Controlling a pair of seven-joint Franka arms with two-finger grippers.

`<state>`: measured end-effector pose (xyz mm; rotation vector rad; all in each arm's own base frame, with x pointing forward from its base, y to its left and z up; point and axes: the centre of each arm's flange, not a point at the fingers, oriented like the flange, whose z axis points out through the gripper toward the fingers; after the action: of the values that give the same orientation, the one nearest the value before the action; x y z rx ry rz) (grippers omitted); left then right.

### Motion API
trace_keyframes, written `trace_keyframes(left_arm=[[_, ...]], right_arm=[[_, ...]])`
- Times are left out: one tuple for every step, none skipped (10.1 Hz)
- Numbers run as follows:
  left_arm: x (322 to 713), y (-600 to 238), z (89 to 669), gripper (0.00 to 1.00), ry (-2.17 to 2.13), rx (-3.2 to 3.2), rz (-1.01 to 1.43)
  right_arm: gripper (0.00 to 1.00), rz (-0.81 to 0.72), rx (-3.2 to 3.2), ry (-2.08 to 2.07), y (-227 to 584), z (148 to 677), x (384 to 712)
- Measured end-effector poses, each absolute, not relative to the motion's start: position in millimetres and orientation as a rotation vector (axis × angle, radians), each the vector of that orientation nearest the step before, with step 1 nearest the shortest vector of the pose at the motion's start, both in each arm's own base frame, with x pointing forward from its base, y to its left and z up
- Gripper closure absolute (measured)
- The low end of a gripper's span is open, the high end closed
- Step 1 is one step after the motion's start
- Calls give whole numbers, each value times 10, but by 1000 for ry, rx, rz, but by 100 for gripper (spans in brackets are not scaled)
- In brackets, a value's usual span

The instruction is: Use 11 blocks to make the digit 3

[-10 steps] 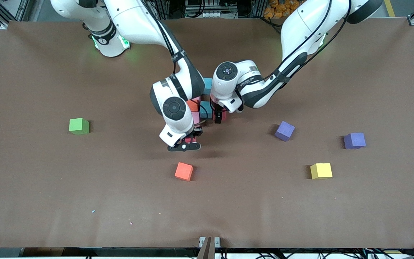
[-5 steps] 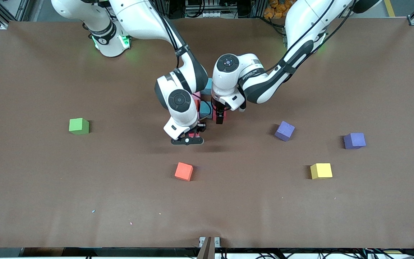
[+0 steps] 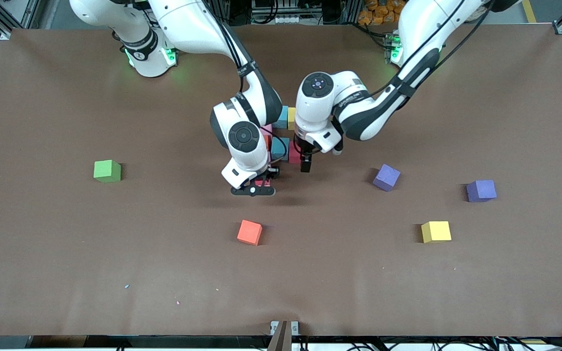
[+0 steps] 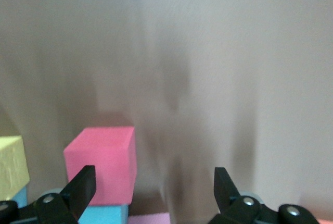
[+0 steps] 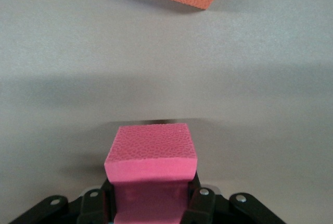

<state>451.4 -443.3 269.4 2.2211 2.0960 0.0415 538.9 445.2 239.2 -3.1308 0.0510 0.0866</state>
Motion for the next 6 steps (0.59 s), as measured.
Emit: trace_keyframes(left_arm=[[4634, -4259, 2723, 0, 2083, 2263, 43], [4753, -4057, 2739, 0, 2057, 2314, 37], [4878, -3838, 2763, 0, 2027, 2361, 26], [4983, -3630, 2782, 0, 1986, 2425, 21], [5062, -3432, 2768, 0, 1934, 2505, 15], [5113, -3272, 2736, 0, 1877, 2578, 6]], right_arm=[[47, 88, -3131, 63, 4448, 2388, 5388], [47, 89, -3132, 72, 4445, 2383, 5387], [47, 89, -3132, 88, 4442, 2381, 5388], [47, 89, -3133, 103, 4438, 2380, 5390], [47, 90, -3133, 117, 4437, 2377, 5390], [47, 91, -3133, 130, 4438, 2372, 5386]])
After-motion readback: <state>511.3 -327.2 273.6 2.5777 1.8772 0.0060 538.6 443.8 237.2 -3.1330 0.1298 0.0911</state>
